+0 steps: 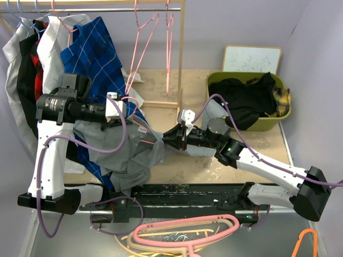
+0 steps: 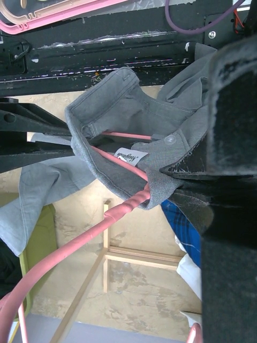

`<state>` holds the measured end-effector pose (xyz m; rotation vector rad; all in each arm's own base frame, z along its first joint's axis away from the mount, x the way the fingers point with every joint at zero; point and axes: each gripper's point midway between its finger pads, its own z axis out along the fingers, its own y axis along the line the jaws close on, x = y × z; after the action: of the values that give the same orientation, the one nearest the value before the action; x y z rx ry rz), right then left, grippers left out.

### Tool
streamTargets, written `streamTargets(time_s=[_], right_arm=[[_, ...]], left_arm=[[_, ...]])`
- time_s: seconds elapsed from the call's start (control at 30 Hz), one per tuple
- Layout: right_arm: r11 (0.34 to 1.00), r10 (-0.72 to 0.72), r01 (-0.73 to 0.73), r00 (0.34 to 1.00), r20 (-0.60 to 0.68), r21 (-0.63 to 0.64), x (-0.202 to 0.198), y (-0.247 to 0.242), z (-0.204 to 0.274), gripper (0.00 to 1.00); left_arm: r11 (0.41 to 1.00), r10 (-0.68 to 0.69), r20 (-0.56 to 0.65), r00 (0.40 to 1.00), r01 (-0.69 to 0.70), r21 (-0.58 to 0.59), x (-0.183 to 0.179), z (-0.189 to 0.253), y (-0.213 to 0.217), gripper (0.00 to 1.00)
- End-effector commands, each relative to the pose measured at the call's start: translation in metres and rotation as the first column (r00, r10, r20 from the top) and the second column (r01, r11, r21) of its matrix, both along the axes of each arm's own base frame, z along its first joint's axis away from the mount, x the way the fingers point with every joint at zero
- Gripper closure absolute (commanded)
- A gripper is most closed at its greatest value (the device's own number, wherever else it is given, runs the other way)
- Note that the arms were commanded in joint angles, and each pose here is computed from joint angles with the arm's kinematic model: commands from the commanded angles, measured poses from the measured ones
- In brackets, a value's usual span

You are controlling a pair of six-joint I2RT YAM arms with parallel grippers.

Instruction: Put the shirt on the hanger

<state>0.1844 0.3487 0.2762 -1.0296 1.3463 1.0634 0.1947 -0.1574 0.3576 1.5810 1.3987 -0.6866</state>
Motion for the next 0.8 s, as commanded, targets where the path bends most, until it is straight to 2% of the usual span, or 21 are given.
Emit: streamTargets(time_s=[0.0, 0.33, 0.53, 0.57, 0.6, 0.7, 0.73, 0.77], right_arm=[[0.996, 0.056, -0.061, 0.996, 0.071, 0.069, -0.011, -0.004, 0.033, 0.71], [0.988, 0.154, -0.154, 0.988, 0.014, 0.019, -0.027, 0.0, 0.014, 0.53], [0.979, 0.2, -0.2, 0.98, -0.023, -0.048, -0.024, 0.01, -0.004, 0.52], [0.979, 0.195, -0.196, 0.981, -0.021, -0.055, -0.023, 0.011, -0.006, 0.55], [0.981, 0.187, -0.188, 0.982, -0.017, -0.056, -0.021, 0.011, -0.006, 0.62], [0.988, 0.152, -0.151, 0.988, 0.009, -0.024, -0.015, 0.01, 0.005, 0.91], [0.991, 0.137, -0.136, 0.99, 0.018, -0.015, -0.013, 0.01, 0.01, 0.97], [0.993, 0.121, -0.12, 0.992, 0.026, -0.005, -0.011, 0.009, 0.016, 0.98]], left_arm=[[0.998, -0.043, 0.025, 0.999, 0.045, -0.045, -0.009, 0.009, -0.006, 1.0], [0.993, -0.051, 0.03, 0.998, 0.054, -0.102, -0.01, 0.022, -0.009, 1.0], [0.991, -0.046, 0.039, 0.998, 0.051, -0.121, -0.009, 0.03, -0.009, 1.0], [0.991, -0.044, 0.04, 0.998, 0.049, -0.123, -0.009, 0.031, -0.009, 1.0], [0.991, -0.044, 0.039, 0.998, 0.049, -0.125, -0.008, 0.032, -0.009, 1.0], [0.989, -0.048, 0.032, 0.998, 0.052, -0.137, -0.009, 0.032, -0.01, 1.0], [0.989, -0.05, 0.029, 0.998, 0.053, -0.139, -0.008, 0.031, -0.01, 1.0], [0.989, -0.051, 0.027, 0.998, 0.054, -0.14, -0.008, 0.03, -0.01, 1.0]])
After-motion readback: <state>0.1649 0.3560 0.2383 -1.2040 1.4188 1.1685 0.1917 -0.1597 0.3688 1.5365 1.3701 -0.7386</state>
